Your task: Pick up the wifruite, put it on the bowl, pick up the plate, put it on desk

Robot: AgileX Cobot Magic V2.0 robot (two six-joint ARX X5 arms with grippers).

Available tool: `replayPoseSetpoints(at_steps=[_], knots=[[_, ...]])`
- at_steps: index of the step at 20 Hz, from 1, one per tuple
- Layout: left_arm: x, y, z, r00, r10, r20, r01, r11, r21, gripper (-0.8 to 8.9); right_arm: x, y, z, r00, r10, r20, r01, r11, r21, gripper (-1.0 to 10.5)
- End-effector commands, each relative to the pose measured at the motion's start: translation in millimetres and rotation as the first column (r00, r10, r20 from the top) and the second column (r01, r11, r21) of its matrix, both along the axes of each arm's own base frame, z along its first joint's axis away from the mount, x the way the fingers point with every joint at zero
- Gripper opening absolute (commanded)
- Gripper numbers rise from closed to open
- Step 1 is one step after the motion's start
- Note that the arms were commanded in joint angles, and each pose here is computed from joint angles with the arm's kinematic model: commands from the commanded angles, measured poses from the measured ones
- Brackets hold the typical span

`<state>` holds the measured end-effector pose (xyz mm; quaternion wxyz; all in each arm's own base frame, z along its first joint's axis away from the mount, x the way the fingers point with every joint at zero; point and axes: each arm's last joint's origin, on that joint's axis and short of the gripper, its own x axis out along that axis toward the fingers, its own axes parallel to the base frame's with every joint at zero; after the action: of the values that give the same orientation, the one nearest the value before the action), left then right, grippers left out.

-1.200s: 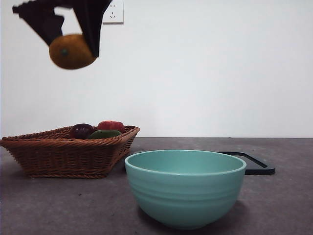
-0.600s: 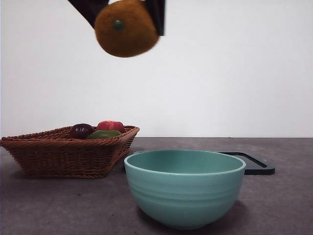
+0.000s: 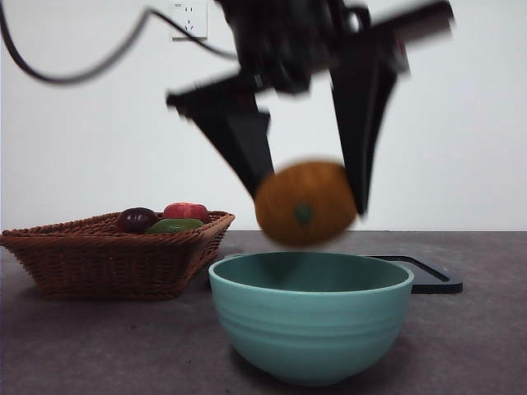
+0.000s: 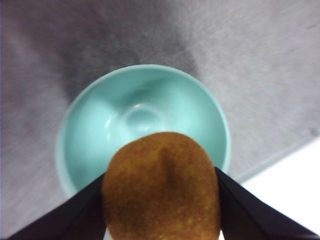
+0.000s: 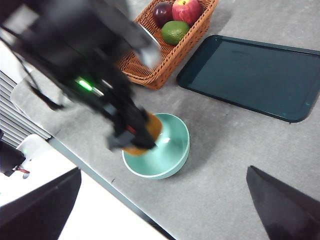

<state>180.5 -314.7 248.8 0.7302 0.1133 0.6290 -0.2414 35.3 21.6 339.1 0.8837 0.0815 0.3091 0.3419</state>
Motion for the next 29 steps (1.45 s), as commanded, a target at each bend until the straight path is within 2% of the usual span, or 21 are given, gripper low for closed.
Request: replayPoseSetpoints(at_steps=[1, 8, 14, 17, 23, 27, 29], knots=[[2, -14, -24, 0.999, -0.028, -0.02, 0.029, 0.998, 0.047, 2.14, -2, 0, 5, 1.0, 0.001, 0.025, -0.001, 1.0, 0.006, 5.6], [10, -26, -67, 0.996, -0.066, -0.063, 0.074, 0.989, 0.127, 2.14, -2, 0, 5, 1.0, 0.001, 0.026, -0.001, 1.0, 0.005, 5.6], [11, -27, -68, 0.994, -0.093, -0.057, 0.1, 0.988, 0.121, 2.23, -2, 0, 5, 1.0, 0.001, 0.026, -0.001, 1.0, 0.005, 5.6], [11, -28, -63, 0.993, -0.108, -0.052, 0.114, 0.987, 0.118, 3.53, -2, 0, 5, 1.0, 0.001, 0.026, -0.001, 1.0, 0.005, 5.6], [10, -25, -28, 0.99, -0.142, 0.019, 0.141, 0.989, 0.054, 4.98, -2, 0, 5, 1.0, 0.001, 0.027, -0.001, 1.0, 0.005, 5.6], [0, -8, 20, 0.984, -0.147, 0.101, 0.15, 0.989, -0.018, 5.12, -1, 0, 6, 0.999, 0.004, 0.033, -0.004, 1.0, 0.001, 5.6], [-9, 8, 50, 0.976, -0.157, 0.149, 0.169, 0.983, -0.069, 5.83, -1, 0, 6, 0.999, 0.003, 0.035, -0.003, 1.0, 0.001, 5.6]])
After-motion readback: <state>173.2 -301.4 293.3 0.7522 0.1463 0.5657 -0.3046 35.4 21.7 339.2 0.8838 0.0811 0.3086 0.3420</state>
